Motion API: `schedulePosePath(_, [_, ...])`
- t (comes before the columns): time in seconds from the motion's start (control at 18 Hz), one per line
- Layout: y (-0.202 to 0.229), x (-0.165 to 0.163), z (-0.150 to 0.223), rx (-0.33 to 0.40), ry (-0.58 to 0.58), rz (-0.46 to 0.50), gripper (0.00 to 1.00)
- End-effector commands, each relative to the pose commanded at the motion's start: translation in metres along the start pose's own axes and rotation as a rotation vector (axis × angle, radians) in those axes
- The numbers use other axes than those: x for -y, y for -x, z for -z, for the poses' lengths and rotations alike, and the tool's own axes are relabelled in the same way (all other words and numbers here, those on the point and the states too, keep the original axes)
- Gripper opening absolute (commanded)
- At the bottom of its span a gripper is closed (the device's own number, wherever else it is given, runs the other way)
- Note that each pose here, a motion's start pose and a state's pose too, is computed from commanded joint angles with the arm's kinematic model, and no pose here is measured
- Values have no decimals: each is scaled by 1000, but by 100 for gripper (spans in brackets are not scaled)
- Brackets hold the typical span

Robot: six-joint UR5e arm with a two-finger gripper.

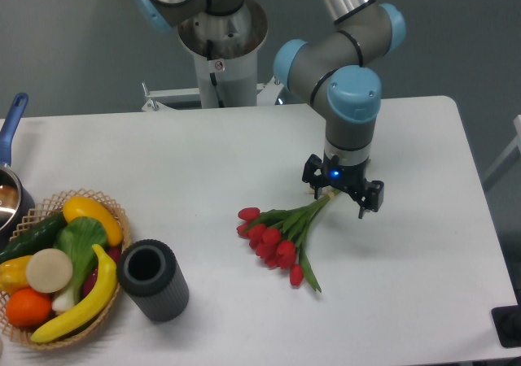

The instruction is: Pick up the flowers from the table

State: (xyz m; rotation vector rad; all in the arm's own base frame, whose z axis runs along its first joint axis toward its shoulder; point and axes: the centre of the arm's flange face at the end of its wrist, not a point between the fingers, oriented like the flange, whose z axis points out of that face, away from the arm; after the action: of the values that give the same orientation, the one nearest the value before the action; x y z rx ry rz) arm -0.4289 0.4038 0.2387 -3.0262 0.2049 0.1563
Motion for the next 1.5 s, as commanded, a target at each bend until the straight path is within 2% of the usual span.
schedulePosePath(0.33, [-17,3,-35,-67,24,-46,100])
schedulePosePath(0.5, [-24,1,-40,-87,33,-48,100])
schedulePosePath(0.67, [-27,1,-44,-93,44,-49,100])
schedulePosePath(0.83, [-25,-3,-57,-89,106,-56,100])
schedulePosePath(0.89, [-25,-1,-61,-87,124,-65,96])
schedulePosePath(0.94, [-25,0,-61,-82,136,-69,83])
schedulePosePath(1.11, [-25,1,-58,-85,130,-70,24])
schedulePosePath(1.17, [-25,1,-57,-84,128,-69,7])
schedulePosePath(1.22, [-24,1,-56,-84,125,-68,0])
schedulePosePath(1.5, [-24,1,-42,-89,97,-48,0])
